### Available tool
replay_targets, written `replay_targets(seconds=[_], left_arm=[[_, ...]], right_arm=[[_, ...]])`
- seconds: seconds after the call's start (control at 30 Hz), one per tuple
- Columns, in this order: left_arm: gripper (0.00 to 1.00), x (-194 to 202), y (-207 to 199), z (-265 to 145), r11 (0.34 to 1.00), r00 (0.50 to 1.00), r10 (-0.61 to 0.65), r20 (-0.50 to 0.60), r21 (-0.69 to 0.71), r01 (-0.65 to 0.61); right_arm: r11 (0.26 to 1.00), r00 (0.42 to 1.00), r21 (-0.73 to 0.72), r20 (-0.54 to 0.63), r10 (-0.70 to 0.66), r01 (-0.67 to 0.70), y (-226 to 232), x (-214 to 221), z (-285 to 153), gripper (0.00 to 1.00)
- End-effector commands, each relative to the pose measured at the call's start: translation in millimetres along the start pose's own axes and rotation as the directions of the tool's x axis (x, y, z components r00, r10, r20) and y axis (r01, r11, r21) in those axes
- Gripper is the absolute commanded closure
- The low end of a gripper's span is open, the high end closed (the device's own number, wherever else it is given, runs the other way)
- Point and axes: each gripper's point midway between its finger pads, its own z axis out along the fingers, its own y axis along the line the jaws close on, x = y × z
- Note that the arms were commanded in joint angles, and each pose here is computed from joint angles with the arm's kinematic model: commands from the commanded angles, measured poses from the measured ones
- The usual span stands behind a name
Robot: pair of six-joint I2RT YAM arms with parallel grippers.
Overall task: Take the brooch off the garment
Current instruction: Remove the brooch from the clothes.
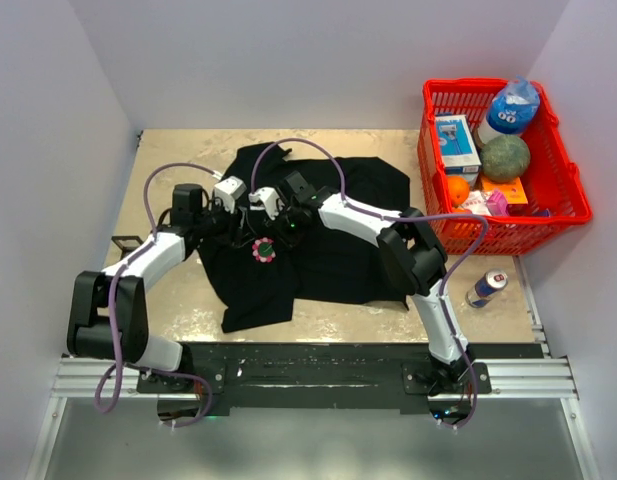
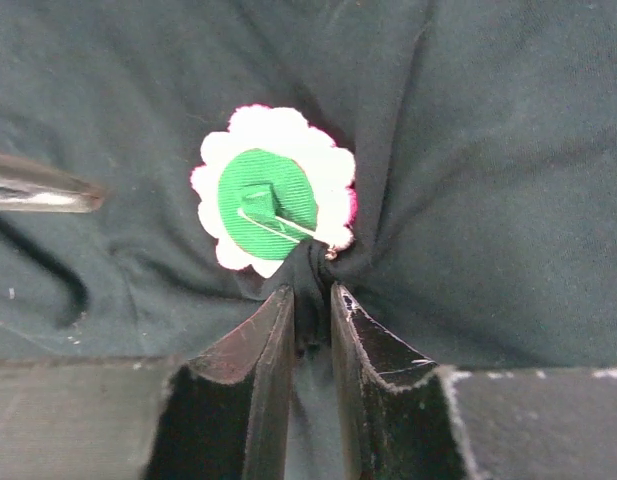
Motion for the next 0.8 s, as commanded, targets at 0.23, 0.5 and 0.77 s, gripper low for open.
replay_targets(seconds=[0.23, 0.5, 0.77], left_arm=[[0.41, -7.3, -24.3, 8.4, 0.941, 0.939, 0.337, 0.071, -0.009, -0.337], [0.39, 0.8, -20.6, 29.7, 0.917, 0.913, 0.398, 0.084, -0.022, -0.398], [0.44, -19.6, -20.1, 43.5, 0.845, 0.837, 0.534, 0.122, -0.030, -0.534]], right_arm=[[0.993, 0.996, -0.092, 0.054, 0.077, -0.072, 6.3, -18.2, -9.0, 0.78], [0.965, 0.981, -0.188, 0.026, 0.191, -0.183, -9.0, 4.5, -13.7, 0.79], [0.940, 0.974, -0.271, 0.038, 0.226, -0.207, -2.0, -2.6, -11.0, 0.84]])
